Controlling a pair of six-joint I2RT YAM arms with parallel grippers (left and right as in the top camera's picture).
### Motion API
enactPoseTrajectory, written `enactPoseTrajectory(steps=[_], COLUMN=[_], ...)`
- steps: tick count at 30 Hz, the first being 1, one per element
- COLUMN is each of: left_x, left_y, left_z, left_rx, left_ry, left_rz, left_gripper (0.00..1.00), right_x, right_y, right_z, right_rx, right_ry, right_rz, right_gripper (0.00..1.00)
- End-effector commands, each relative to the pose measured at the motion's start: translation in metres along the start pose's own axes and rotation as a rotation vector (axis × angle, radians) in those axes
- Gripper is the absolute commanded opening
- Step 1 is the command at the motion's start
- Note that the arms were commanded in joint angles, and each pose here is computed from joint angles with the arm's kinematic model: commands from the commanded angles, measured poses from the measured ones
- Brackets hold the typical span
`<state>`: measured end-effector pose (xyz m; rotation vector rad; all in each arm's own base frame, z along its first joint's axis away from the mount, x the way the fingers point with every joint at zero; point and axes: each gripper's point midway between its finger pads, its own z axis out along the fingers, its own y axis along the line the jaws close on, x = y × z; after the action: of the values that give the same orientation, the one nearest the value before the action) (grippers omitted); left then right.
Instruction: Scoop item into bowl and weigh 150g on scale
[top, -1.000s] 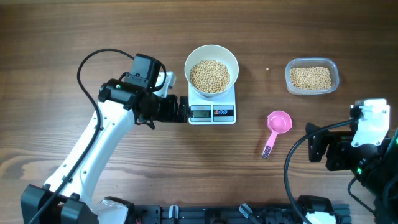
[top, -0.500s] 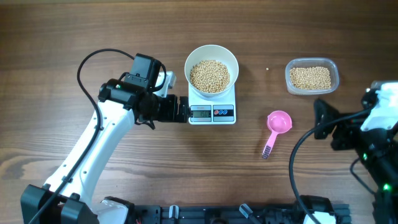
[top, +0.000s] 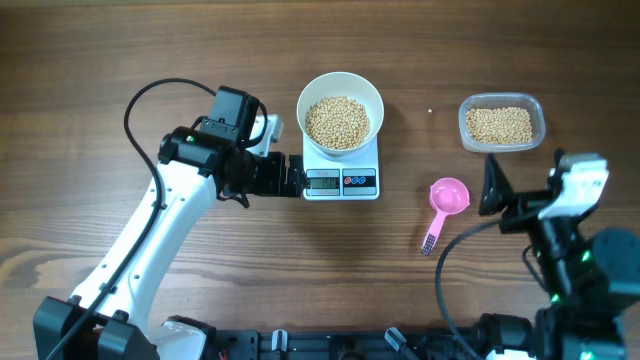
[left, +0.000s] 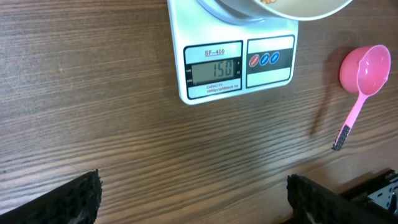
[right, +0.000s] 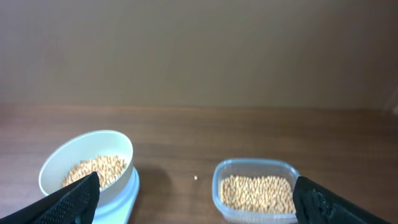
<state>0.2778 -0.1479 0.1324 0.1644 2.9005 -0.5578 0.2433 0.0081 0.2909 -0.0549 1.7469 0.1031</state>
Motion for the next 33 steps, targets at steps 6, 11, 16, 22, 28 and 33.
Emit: enactPoseTrajectory(steps=[6,11,16,22,28,33], left_x=[0.000,0.000,0.000,0.000,0.000,0.000], left_y=[0.001,0.001,0.001,0.001,0.001,0.001], left_z=[0.002,0.002,0.002,0.002,0.002,0.002], left_rx=[0.003,0.003,0.003,0.003,0.003,0.003], left_ry=[0.005,0.005,0.005,0.005,0.005,0.005], left_rz=[0.016,0.016,0.016,0.016,0.016,0.016], left_gripper=[1.00,1.00,1.00,1.00,1.00,1.00], right_x=[0.038,0.048,0.047,0.049,0.058,0.079], right_y=[0.023,0.029,0.028,0.026,0.013,0.011], right_z=[-0.018,-0.023,-0.025,-0.018,-0.002,0.012], right_rx=[-0.100,-0.118,-0.095,-0.065,0.012,0.020], right_ry=[-0.066,-0.113,-0.164,-0.184,-0.235,-0.262], right_rz=[-0.104,-0.209,-0.221,-0.222,-0.217,-0.212], right_gripper=[1.00,1.00,1.00,1.00,1.00,1.00])
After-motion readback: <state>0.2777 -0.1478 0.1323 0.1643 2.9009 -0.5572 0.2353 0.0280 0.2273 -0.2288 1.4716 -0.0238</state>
